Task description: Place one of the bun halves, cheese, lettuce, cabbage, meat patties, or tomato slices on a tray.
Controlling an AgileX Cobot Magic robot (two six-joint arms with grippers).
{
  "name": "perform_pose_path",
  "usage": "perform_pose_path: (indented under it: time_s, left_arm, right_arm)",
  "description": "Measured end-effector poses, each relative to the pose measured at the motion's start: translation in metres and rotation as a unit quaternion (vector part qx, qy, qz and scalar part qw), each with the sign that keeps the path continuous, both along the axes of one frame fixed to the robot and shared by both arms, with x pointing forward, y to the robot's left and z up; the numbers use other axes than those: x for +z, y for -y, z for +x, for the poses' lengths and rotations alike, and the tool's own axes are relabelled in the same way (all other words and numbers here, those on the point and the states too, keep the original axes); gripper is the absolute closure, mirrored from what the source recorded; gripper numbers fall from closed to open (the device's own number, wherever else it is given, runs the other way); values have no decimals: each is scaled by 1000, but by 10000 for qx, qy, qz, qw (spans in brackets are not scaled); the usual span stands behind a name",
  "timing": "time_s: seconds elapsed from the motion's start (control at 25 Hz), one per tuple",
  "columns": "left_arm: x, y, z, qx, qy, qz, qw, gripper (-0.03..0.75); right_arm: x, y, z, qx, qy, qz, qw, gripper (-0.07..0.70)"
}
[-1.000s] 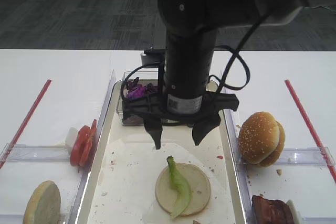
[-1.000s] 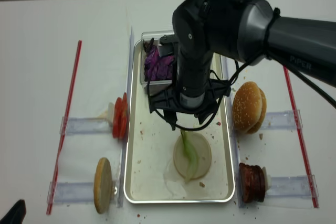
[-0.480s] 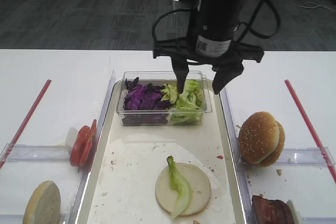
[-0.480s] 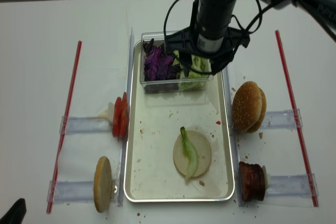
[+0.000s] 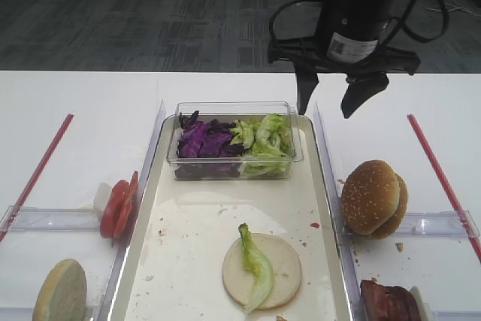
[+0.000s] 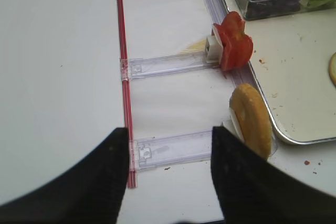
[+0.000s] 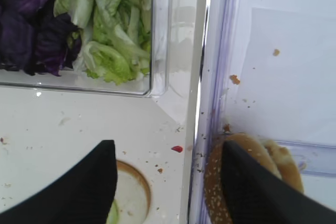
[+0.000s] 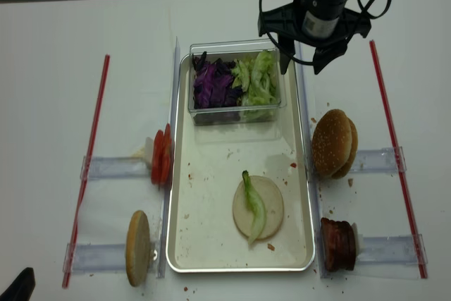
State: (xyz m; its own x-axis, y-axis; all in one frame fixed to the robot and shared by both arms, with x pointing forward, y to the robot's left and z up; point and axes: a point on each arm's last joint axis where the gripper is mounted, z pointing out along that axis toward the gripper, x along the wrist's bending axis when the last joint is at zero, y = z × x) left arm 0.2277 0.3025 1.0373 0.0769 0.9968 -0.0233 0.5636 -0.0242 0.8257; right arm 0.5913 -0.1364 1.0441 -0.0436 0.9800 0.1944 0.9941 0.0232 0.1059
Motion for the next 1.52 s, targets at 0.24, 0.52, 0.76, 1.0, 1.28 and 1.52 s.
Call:
perform_pose_path:
  time_s: [0.24,0.52,0.76,1.0,1.28,1.52]
  left_arm:
    - [0,0,0,0,0,0,10000,354]
    - [0,0,0,0,0,0,10000,354]
    - [0,0,0,0,0,0,10000,354]
    - [0,0,0,0,0,0,10000,354]
    - [0,0,0,0,0,0,10000,354]
    - [0,0,0,0,0,0,10000,354]
  right_arm:
    - [0,29,12,-66,70,-44,9999,162]
    - [8,91,25,-324,288,-236,9988,162]
    - [25,148,25,-803,529,-302,9949,164]
    - [30,169,22,-847,593,-465,9936,165]
    - [44,168,-1,-736,730,-477,9935,165]
    - [49,166,-50,-622,655,-499,9947,165]
